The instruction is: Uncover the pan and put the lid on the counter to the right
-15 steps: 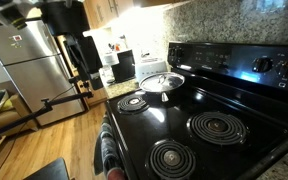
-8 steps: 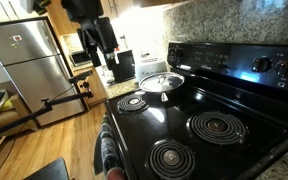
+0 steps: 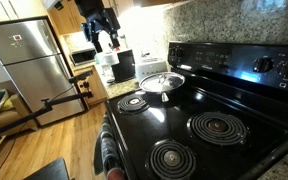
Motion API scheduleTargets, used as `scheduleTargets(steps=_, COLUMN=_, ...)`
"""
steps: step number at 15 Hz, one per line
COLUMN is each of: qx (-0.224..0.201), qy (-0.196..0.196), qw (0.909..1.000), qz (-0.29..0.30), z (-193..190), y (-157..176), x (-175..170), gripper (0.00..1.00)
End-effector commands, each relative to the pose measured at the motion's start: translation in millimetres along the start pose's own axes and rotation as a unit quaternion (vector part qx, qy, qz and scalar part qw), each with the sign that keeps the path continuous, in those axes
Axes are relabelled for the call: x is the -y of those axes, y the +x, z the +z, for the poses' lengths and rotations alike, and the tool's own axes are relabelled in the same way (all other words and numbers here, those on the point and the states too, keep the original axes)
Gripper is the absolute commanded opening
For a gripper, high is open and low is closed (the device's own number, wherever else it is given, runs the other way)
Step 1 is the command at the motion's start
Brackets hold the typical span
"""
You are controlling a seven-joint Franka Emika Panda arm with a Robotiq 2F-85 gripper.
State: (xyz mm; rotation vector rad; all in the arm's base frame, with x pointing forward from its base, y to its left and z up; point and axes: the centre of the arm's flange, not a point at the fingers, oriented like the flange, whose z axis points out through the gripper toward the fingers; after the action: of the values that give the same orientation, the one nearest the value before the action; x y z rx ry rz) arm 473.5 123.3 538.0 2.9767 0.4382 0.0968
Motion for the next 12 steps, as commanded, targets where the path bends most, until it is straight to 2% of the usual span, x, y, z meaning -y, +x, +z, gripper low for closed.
scheduleTargets(steps=1, qx=-0.014, qy=-0.046, qw=0.9974, qz=-0.054, z=-14.4, y=38.1, x=27.5, gripper=1.0)
scheduleTargets(steps=5, qx=-0.064, qy=-0.106, qw=0.9872, qz=-0.101, z=-12.6, y=58.7, x=47.1, gripper=1.0)
scheduleTargets(steps=9, qx=-0.131, qy=-0.106, qw=0.9771, qz=-0.13, z=-0.2, y=75.0, x=51.6, gripper=1.0)
scheduleTargets(steps=10, qx=-0.111, qy=-0.104, qw=0.9811, qz=-0.12, z=-6.0, y=66.0, x=53.5, gripper=1.0)
scheduleTargets(steps=12, qx=-0.11, qy=-0.102, qw=0.9811, qz=-0.122, z=-0.4, y=69.0, x=53.9, gripper=1.0)
